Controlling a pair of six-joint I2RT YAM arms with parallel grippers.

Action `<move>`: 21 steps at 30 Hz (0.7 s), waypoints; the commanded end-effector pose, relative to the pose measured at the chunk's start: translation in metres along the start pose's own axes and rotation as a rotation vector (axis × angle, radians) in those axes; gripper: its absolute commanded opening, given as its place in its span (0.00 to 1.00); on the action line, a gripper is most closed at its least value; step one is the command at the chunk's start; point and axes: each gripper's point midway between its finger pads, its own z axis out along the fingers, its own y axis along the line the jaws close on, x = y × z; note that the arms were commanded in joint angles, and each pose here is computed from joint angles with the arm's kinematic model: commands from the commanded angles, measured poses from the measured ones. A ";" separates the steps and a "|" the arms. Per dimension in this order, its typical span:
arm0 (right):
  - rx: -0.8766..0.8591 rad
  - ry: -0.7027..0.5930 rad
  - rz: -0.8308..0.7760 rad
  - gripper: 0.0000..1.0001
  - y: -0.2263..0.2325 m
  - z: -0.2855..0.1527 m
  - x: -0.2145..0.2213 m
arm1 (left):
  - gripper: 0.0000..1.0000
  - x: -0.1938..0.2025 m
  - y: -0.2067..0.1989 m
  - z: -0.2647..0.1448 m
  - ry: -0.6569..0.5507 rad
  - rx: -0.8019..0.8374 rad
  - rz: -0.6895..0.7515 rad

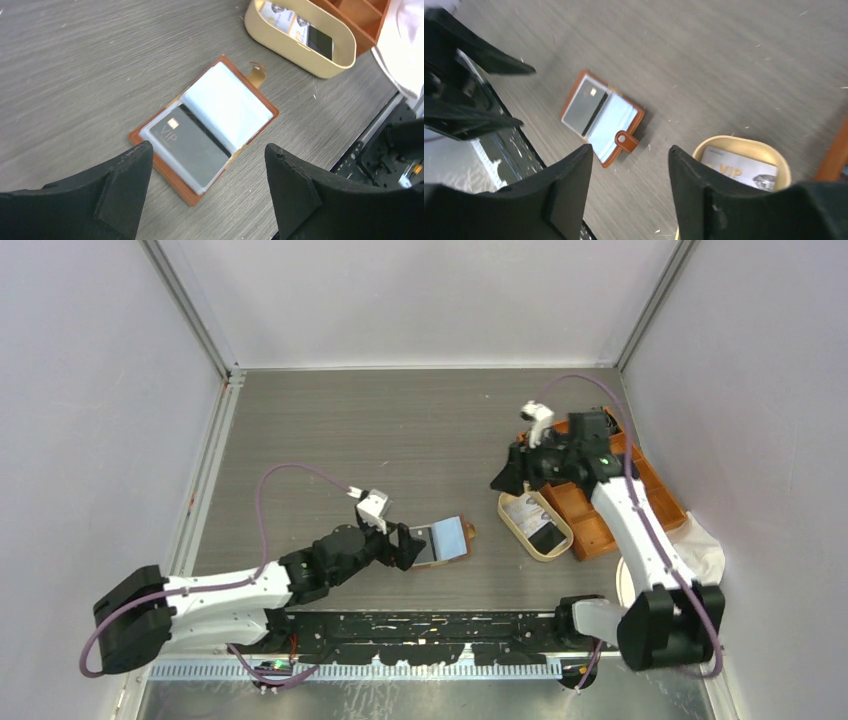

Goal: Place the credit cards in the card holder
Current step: Open the card holder at the center of the board, then move the storage box to the center of the board.

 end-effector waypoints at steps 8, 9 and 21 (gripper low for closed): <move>0.256 -0.312 0.762 0.70 -0.052 -0.040 0.007 | 0.81 -0.052 -0.067 0.064 -0.106 0.276 0.221; 0.284 -0.303 0.808 0.69 -0.056 -0.040 0.014 | 0.81 -0.055 -0.064 0.071 -0.111 0.269 0.225; 0.413 -0.242 0.869 0.50 -0.092 -0.018 0.064 | 0.75 -0.034 -0.034 0.111 -0.201 0.276 0.161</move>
